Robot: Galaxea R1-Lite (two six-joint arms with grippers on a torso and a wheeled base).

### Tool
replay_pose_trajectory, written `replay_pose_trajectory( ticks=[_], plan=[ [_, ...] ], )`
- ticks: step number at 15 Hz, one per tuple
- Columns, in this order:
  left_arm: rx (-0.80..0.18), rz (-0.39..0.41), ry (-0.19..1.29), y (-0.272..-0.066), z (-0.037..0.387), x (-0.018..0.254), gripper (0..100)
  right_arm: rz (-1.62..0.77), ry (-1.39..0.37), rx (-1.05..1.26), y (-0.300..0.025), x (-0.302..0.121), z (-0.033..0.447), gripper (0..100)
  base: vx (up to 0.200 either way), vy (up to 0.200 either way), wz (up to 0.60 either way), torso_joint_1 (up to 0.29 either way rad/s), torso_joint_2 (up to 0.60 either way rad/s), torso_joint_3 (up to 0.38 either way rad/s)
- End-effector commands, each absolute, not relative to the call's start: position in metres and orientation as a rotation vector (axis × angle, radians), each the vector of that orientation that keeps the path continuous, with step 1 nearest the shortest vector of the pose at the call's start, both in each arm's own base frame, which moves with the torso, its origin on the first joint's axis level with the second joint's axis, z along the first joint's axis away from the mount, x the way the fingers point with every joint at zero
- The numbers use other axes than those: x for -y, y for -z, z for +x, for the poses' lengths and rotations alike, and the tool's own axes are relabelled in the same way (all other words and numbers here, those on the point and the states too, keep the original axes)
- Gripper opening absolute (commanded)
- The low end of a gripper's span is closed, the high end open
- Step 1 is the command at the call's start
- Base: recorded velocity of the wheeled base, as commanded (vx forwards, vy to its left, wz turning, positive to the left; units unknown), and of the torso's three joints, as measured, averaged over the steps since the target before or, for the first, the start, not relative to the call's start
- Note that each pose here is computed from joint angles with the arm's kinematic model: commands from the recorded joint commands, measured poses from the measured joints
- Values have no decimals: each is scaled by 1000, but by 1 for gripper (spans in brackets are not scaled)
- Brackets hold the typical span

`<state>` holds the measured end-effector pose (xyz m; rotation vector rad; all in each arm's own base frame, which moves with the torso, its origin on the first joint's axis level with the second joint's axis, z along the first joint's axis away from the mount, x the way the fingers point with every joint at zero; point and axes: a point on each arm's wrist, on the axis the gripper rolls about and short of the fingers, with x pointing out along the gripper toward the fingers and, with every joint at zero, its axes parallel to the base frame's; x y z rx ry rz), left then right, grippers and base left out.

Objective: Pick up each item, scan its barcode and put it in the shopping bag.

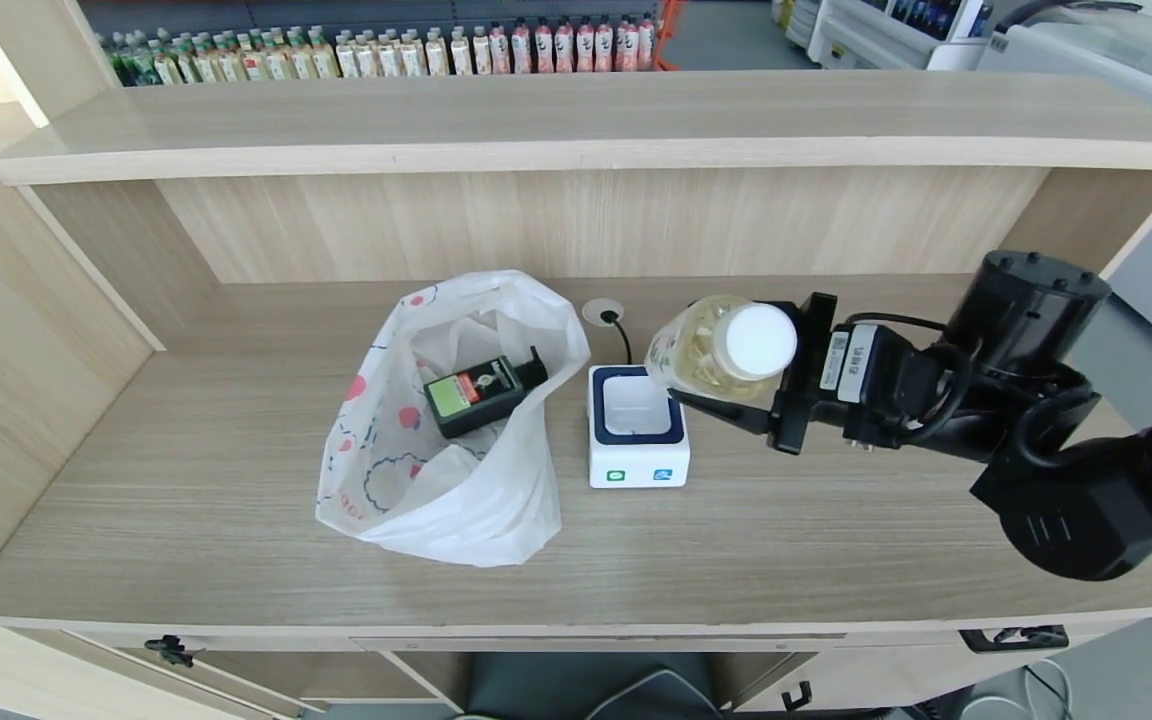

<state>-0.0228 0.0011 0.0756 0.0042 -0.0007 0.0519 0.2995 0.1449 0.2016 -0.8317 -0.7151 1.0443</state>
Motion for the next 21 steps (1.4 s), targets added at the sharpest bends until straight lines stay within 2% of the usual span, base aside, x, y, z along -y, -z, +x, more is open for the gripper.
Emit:
replay_pose_trajectory(
  ticks=[1,6,21],
  plan=[
    [1,5,-52,-76,-23,-1,100,-829,-1054,696,-192,-148,306,0,0,0,0,0,0,0],
    [1,6,-52,-76,-23,-1,100,-832,-1043,750,-177,-159,313,0,0,0,0,0,0,0],
    [1,6,-52,-76,-23,-1,100,-880,-1036,775,-161,-165,326,0,0,0,0,0,0,0]
  ],
)
